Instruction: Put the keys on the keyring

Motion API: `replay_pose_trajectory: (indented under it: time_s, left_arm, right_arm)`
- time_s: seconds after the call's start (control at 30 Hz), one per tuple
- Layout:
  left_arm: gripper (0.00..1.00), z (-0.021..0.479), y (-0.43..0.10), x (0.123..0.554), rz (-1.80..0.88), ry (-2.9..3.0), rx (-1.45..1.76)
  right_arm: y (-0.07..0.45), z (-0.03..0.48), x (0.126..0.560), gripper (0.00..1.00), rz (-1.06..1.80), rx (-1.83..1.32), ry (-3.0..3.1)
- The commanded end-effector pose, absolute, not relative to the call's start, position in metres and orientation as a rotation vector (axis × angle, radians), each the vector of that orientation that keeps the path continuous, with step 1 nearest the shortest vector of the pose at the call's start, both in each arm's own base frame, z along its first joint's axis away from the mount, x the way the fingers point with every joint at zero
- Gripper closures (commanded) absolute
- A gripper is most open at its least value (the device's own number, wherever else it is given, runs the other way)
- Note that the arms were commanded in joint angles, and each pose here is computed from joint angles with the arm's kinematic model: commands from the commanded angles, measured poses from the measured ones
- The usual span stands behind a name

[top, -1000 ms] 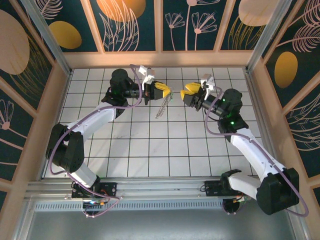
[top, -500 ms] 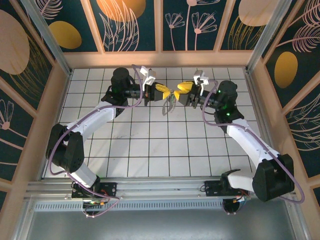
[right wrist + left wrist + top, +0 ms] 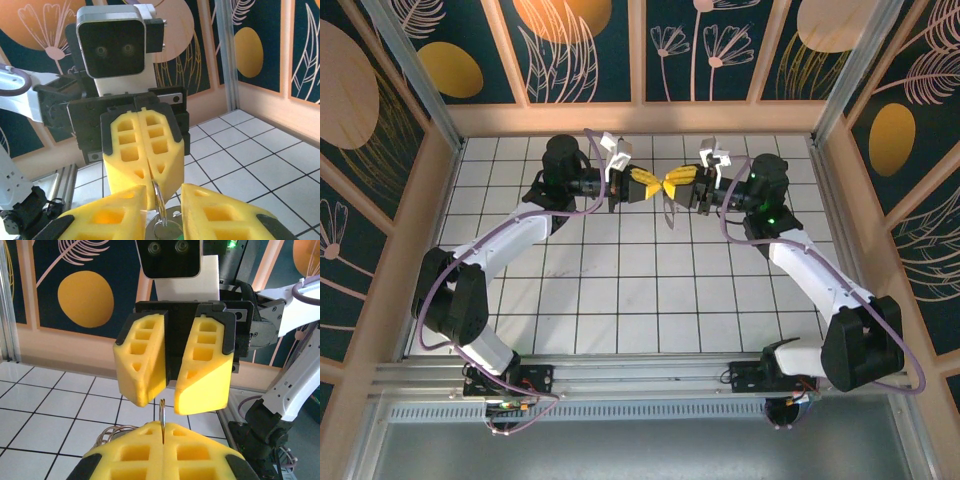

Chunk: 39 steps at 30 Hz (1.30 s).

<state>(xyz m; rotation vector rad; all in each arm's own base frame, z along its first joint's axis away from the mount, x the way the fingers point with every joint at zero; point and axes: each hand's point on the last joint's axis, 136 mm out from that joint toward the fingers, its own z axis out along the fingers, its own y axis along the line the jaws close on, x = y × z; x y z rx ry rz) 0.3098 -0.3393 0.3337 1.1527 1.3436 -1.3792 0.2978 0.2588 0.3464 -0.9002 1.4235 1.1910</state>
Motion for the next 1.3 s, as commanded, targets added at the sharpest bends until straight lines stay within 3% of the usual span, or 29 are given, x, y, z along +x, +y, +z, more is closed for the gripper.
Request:
replay_pose_trajectory:
  time_s: [0.0,0.1,0.3,0.63,0.67,0.7,0.73,0.77,0.97,1.27]
  left_arm:
    - [1.0,0.356,-0.34,0.301,-1.367,1.252,1.203]
    - [1.0,0.357,-0.34,0.301,-1.365,1.251,1.202]
    - [1.0,0.359,-0.341,0.3,-1.366,1.249,1.203]
    - [1.0,0.363,-0.341,0.301,-1.356,1.24,1.194]
    - [1.0,0.363,-0.341,0.301,-1.352,1.238,1.193]
    - [1.0,0.363,-0.34,0.301,-1.35,1.24,1.191]
    - [1.0,0.363,-0.341,0.301,-1.349,1.238,1.192]
    - [1.0,0.363,-0.34,0.301,-1.349,1.237,1.192]
    - [1.0,0.364,-0.34,0.3,-1.349,1.234,1.195]
    - [1.0,0.366,-0.339,0.299,-1.332,1.225,1.195]
  right_arm:
    - [0.265,0.359,0.291,0.76,1.213,-0.966,1.364]
    - [0.269,0.358,0.29,0.77,1.224,-0.986,1.369]
    - [0.272,0.353,0.288,1.0,1.234,-1.011,1.375]
    - [0.272,0.354,0.29,1.0,1.224,-1.006,1.377]
    - [0.271,0.354,0.291,0.94,1.217,-0.999,1.38]
    - [0.269,0.355,0.292,0.76,1.203,-0.985,1.383]
    - [0.266,0.356,0.294,0.66,1.182,-0.965,1.385]
    - [0.263,0.358,0.295,0.61,1.167,-0.949,1.383]
    - [0.233,0.363,0.296,0.56,1.088,-0.813,1.368]
    - [0.21,0.333,0.306,0.54,0.999,-0.553,1.433]
